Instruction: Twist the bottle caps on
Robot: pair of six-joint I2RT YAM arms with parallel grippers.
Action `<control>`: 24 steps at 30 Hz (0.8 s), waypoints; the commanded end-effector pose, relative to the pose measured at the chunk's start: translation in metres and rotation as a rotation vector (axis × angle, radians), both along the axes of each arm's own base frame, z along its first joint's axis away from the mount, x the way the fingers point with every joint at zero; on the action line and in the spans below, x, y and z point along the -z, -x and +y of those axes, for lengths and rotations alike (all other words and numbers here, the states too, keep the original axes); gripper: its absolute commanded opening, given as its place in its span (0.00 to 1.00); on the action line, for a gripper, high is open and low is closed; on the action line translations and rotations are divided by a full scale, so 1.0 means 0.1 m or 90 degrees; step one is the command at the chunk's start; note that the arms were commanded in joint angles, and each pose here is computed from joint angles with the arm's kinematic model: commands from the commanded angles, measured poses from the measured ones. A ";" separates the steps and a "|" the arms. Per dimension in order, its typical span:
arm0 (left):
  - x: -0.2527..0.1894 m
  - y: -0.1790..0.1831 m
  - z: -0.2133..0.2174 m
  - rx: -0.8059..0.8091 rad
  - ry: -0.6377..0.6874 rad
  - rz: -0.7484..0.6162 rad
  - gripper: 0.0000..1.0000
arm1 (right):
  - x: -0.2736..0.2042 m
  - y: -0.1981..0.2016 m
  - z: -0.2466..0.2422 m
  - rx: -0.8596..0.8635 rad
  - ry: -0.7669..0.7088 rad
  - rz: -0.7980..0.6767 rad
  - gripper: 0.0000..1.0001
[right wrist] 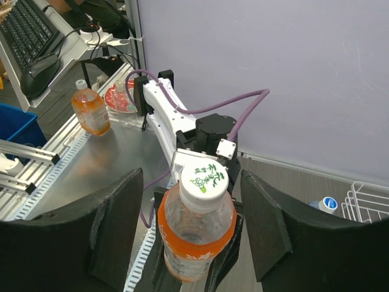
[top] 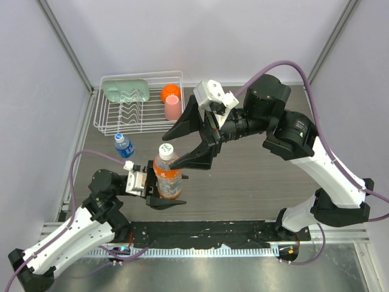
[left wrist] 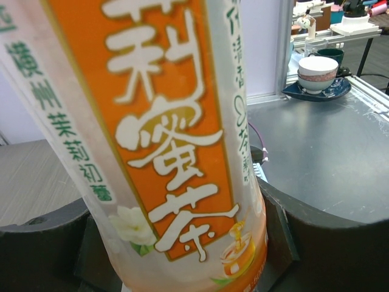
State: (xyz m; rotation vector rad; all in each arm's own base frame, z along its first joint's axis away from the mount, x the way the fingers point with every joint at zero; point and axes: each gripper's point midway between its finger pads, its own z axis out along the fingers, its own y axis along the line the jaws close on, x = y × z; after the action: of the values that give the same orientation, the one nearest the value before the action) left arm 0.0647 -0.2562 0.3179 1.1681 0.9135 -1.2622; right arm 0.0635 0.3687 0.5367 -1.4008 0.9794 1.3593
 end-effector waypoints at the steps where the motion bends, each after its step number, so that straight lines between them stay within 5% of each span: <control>1: -0.06 0.03 0.02 0.005 0.019 -0.023 0.00 | -0.14 0.07 0.00 -0.029 -0.035 0.000 0.66; 10: -0.03 0.02 0.02 0.000 0.015 -0.028 0.00 | -0.11 0.05 0.05 -0.029 -0.029 0.013 0.51; 20: -0.05 0.03 0.01 0.006 0.012 -0.036 0.00 | -0.02 -0.01 0.08 -0.013 -0.017 0.023 0.50; 24: -0.04 0.02 0.01 0.002 0.010 -0.035 0.00 | 0.00 0.00 0.07 -0.013 -0.013 0.025 0.39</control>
State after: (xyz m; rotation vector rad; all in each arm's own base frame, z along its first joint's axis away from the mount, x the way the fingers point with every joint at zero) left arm 0.0651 -0.2562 0.3115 1.1813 0.9131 -1.2492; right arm 0.0647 0.3796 0.5261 -1.4028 1.0119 1.4147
